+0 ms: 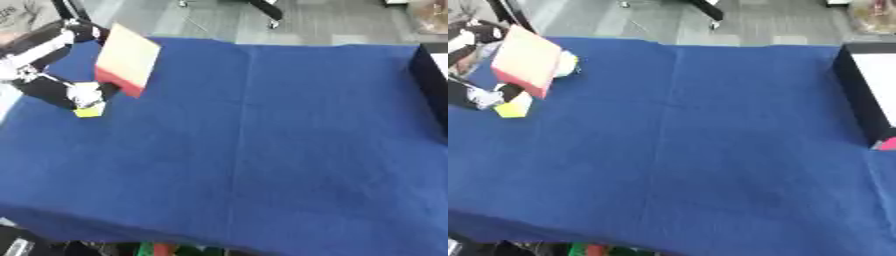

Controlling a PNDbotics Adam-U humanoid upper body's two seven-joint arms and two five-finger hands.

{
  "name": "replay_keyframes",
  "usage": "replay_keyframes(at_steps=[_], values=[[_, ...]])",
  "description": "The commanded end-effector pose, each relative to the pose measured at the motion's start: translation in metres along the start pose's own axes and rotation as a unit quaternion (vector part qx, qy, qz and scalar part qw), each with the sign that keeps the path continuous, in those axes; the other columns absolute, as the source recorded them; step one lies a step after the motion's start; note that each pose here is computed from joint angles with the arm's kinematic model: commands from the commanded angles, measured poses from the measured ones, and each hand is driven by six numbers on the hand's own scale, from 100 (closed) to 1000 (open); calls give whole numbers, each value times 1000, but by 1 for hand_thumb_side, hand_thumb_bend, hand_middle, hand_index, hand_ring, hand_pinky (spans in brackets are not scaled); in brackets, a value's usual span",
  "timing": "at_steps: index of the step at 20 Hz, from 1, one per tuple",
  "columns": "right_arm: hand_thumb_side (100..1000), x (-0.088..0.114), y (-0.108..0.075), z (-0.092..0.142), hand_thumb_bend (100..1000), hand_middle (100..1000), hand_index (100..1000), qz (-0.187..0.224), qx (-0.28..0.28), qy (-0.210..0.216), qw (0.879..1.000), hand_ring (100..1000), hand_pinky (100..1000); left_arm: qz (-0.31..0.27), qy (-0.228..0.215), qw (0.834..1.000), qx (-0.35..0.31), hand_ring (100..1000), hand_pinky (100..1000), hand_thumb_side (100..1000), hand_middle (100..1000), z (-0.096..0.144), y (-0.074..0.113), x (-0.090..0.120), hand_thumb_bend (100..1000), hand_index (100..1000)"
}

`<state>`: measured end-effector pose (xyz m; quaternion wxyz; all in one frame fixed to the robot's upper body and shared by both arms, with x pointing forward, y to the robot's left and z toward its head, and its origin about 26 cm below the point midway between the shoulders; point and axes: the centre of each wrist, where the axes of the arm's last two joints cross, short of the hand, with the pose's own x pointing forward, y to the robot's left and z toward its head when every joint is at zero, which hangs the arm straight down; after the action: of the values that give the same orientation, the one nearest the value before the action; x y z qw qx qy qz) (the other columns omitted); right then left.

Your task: Pick up the objects with one hand, pass them to the other hand, and then place them into the box on the other side of the table.

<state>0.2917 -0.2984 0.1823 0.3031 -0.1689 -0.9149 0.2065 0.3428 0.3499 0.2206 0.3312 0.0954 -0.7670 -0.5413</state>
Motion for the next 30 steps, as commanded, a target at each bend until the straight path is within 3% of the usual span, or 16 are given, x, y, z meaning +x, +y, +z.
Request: replay_keyframes(at_steps=[1, 4, 7, 15, 19, 30], values=[[429, 12, -3, -19, 100, 822, 1000, 25, 50, -67, 996, 840, 893, 10, -28, 999, -26, 630, 794, 419, 552, -16, 3, 13, 100, 699], [220, 22, 1, -37, 100, 821, 963, 45, 105, -129, 985, 836, 875, 8, -40, 997, -64, 632, 793, 415, 554, -29, -1, 19, 100, 701], [106, 31, 7, -53, 100, 821, 938, 66, 161, -192, 966, 834, 863, 2, -54, 993, -104, 634, 793, 415, 555, -41, -7, 23, 100, 703], [100, 57, 21, -85, 100, 834, 906, 109, 274, -326, 898, 840, 848, -31, -83, 975, -204, 642, 797, 399, 563, -69, -18, 29, 100, 711], [100, 70, 29, -99, 100, 853, 896, 122, 322, -385, 857, 853, 853, -57, -93, 966, -235, 648, 800, 394, 569, -80, -18, 30, 100, 716], [121, 100, 53, -120, 119, 879, 884, 150, 391, -489, 765, 867, 864, -112, -112, 944, -291, 658, 805, 413, 579, -109, -25, 32, 100, 726]])
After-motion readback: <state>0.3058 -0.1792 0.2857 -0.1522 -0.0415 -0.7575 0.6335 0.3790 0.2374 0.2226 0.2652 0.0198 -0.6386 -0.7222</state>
